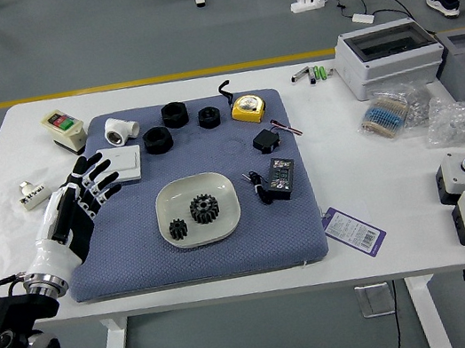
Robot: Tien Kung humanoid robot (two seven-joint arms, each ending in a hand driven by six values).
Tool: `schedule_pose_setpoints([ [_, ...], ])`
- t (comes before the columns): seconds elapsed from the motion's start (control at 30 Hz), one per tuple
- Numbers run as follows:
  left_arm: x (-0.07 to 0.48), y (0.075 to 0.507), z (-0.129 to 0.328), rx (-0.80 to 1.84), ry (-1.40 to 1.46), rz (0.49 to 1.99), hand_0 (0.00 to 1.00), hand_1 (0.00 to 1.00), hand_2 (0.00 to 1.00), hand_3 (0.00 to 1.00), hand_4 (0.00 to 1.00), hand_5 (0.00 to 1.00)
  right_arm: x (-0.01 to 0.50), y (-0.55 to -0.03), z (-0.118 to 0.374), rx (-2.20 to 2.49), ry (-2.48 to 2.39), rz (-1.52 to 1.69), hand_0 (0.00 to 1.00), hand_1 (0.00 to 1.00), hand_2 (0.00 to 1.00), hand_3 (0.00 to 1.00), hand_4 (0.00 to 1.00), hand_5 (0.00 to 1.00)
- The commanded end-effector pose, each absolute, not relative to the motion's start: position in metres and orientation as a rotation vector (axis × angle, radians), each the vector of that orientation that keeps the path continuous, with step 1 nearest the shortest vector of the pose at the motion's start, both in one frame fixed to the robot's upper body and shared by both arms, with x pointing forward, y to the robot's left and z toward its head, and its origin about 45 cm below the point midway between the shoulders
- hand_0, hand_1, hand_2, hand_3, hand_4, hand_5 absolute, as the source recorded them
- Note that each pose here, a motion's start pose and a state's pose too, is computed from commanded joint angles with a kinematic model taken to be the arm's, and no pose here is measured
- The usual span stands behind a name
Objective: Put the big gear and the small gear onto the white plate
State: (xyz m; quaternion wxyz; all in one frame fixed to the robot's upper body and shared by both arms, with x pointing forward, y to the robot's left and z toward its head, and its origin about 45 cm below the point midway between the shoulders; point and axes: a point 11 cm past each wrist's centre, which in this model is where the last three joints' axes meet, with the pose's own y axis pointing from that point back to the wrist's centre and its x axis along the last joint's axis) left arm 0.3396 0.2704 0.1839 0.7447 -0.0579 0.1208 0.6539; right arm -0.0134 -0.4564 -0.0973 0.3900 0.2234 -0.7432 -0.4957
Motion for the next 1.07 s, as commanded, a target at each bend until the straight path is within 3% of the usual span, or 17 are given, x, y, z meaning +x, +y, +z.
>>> schedule_pose_setpoints([
  [0.5, 0.331, 0.256, 0.178, -0.171, 0.295, 1.397, 0.795, 0.827, 0.883, 0.85, 0.829, 0.738, -0.016, -0.456, -0.098, 0.567, -1.883, -1.26, 0.706, 0.731, 0.779, 0.611, 0.839, 0.696],
  [1.07, 0.328, 0.253, 0.183, -0.062, 0.082, 1.394, 0.834, 0.868, 0.905, 0.855, 0.838, 0.744, -0.023, -0.456, -0.098, 0.559, -1.867, -1.257, 0.706, 0.732, 0.778, 0.61, 0.84, 0.694],
])
